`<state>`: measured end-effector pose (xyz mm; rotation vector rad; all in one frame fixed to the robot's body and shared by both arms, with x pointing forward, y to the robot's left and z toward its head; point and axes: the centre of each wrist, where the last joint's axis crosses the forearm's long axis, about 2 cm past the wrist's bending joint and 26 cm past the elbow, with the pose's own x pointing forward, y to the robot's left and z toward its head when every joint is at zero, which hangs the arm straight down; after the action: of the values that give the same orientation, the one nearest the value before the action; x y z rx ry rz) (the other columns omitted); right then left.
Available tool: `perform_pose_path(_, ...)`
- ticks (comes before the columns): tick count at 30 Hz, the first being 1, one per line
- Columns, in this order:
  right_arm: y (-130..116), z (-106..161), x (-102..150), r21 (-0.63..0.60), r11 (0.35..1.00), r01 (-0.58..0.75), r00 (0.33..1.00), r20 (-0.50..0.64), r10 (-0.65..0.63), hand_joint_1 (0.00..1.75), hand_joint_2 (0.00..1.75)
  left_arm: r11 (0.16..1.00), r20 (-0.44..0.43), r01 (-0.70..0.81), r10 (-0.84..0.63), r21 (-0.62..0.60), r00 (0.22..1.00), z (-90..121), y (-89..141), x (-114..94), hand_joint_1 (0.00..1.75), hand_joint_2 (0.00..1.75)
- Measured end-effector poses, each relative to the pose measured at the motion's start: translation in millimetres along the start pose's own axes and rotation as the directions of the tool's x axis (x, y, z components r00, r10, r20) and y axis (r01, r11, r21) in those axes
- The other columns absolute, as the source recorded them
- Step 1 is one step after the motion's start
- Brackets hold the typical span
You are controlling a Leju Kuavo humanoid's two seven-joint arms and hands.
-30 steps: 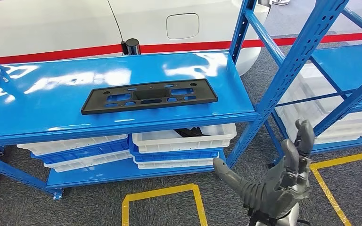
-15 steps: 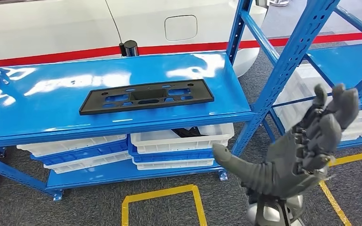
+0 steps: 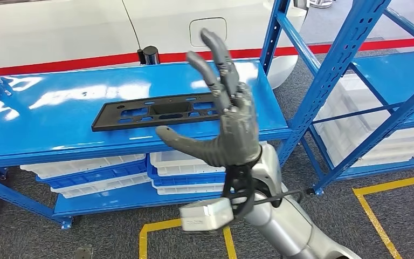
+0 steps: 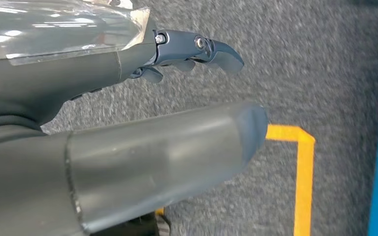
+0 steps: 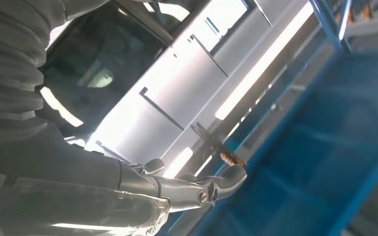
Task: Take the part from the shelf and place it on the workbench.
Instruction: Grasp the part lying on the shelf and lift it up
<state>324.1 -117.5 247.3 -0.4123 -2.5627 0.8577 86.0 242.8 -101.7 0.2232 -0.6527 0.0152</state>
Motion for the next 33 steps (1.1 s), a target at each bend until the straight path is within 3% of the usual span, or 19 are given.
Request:
perform_pose_path(5, 26.3, -17.9, 7.2, 0.038, 0.999, 0.035, 0.999, -0.009, -0.034, 0.00, 1.75, 1.000, -0.012, -0.005, 0.005, -0.009, 1.000, 2.0, -13.4, 6.2, 0.00, 0.00)
perform_pose_path(13, 40.0, -24.2, 18.0, 0.055, 0.996, 0.075, 0.997, -0.004, -0.075, 0.00, 1.75, 1.000, -0.023, -0.006, 0.006, -0.013, 1.000, 4.3, -19.0, 6.1, 0.00, 0.00)
perform_pose_path(21, 57.8, -33.6, 40.6, 0.215, 0.968, 0.129, 0.991, 0.008, -0.134, 0.00, 1.75, 1.000, -0.041, -0.023, 0.023, 0.006, 0.999, 6.6, -22.5, 4.7, 0.00, 0.00)
perform_pose_path(26, 76.0, -24.2, 30.2, 0.345, 0.927, 0.147, 0.989, -0.082, -0.126, 0.00, 1.75, 1.000, -0.041, -0.011, 0.011, 0.013, 0.999, 7.2, -23.8, 4.8, 0.00, 0.00)
perform_pose_path(33, 94.3, 3.7, 0.5, 0.443, 0.891, 0.101, 0.977, -0.214, -0.005, 0.00, 1.75, 1.000, -0.049, 0.009, -0.008, 0.020, 0.999, 7.2, -23.6, 4.9, 0.00, 0.00)
